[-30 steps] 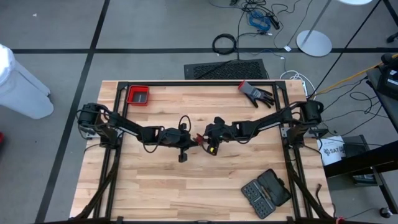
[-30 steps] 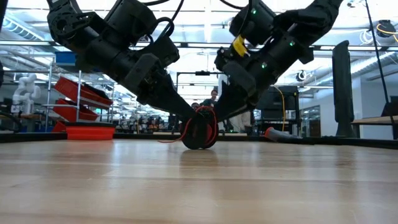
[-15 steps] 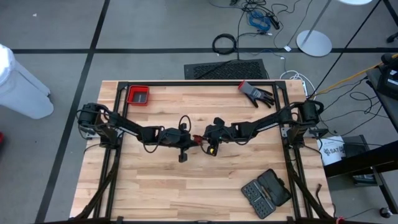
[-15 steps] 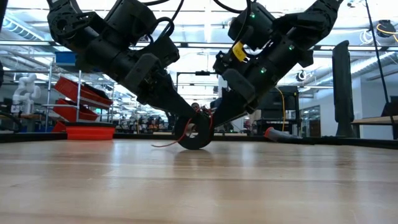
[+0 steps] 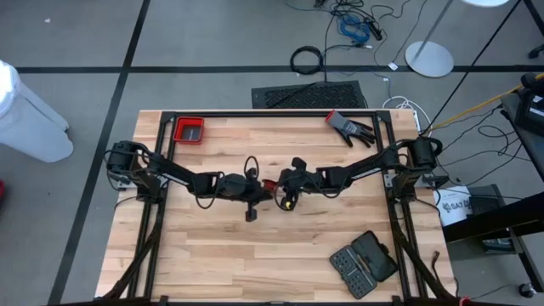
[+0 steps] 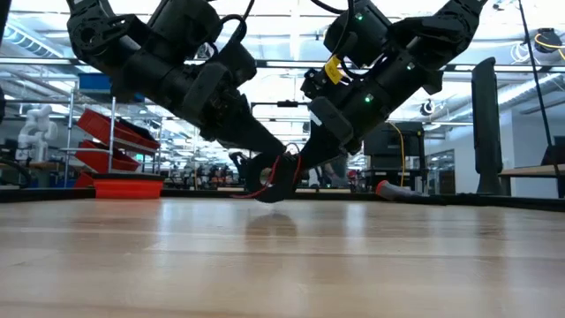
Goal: Coil cords
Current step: Uncoil the red wire from the spool
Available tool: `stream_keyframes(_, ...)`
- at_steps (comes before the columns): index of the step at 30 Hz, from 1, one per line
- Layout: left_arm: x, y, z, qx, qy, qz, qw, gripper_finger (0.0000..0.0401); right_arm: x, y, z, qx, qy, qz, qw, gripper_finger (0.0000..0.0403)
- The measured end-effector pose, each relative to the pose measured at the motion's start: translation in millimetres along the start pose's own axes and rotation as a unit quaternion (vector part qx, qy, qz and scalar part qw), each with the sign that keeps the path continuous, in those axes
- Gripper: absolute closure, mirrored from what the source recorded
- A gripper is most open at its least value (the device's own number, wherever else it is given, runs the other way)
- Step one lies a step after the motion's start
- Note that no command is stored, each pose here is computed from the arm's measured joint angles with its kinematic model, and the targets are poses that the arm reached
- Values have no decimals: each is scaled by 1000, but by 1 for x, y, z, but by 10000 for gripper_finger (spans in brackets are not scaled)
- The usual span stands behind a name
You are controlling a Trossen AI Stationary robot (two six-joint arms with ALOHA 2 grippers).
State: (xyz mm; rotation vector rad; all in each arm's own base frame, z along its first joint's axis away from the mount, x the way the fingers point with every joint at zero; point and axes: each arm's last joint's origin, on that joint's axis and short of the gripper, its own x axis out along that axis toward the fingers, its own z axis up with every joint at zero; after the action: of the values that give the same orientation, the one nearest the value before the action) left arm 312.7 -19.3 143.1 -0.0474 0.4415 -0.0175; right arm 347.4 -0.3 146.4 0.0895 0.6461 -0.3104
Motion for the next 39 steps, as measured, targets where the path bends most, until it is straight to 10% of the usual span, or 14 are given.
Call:
stream_keyframes(23, 0, 4, -7, 8, 36, 53, 998, 397, -71, 3, 42, -18, -83, 9, 996, 403)
stream_keyframes(39, -3, 23, -13, -6, 71, 114, 991, 397, -76, 1, 23, -25, 12, -27, 999, 403)
